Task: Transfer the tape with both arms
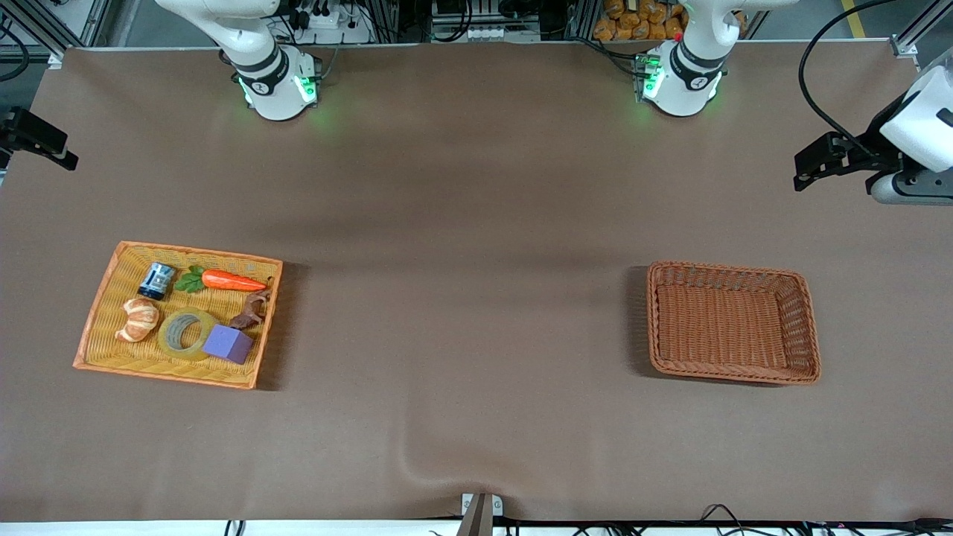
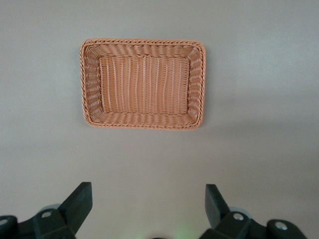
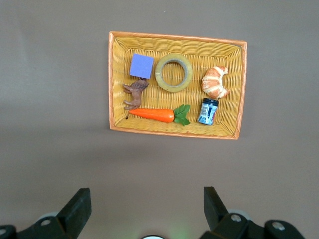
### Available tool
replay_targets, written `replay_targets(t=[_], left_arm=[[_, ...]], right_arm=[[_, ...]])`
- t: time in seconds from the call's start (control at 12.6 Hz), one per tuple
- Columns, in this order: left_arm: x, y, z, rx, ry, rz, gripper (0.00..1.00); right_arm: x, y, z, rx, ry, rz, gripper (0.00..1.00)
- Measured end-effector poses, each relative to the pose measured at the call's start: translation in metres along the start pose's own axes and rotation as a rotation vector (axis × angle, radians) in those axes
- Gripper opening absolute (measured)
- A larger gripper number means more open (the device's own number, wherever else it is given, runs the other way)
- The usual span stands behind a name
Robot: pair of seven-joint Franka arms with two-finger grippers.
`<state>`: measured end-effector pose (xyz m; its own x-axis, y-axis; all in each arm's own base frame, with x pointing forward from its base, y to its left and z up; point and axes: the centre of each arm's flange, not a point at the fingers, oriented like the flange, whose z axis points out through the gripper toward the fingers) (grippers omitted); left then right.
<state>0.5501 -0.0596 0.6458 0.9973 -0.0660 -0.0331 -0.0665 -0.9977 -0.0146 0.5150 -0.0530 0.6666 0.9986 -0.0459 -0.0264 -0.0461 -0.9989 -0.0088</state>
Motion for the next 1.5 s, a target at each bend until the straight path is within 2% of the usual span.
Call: replay_targets(t=[0.71, 1.19, 1.27, 1.5], left_arm=[[0.004, 0.0, 0.007, 0.0, -0.013, 0.001, 1.0], [0.004, 0.001, 0.007, 0.0, -0.013, 0.001, 1.0], [0.004, 0.001, 0.007, 0.0, -0.013, 0.002, 1.0], [0.005, 0.002, 0.008, -0.001, -0.014, 0.004, 1.0]], right_arm=[[0.001, 0.008, 0.017, 0.003, -0.034, 0.015, 1.0], [0.04, 0.017, 0.045, -0.011, 0.043, 0.025, 1.0], [0.048, 0.025, 0.056, -0.011, 0.039, 0.038, 1.0], [0.075, 0.049, 0.106, -0.008, -0.017, 0.074, 1.0]])
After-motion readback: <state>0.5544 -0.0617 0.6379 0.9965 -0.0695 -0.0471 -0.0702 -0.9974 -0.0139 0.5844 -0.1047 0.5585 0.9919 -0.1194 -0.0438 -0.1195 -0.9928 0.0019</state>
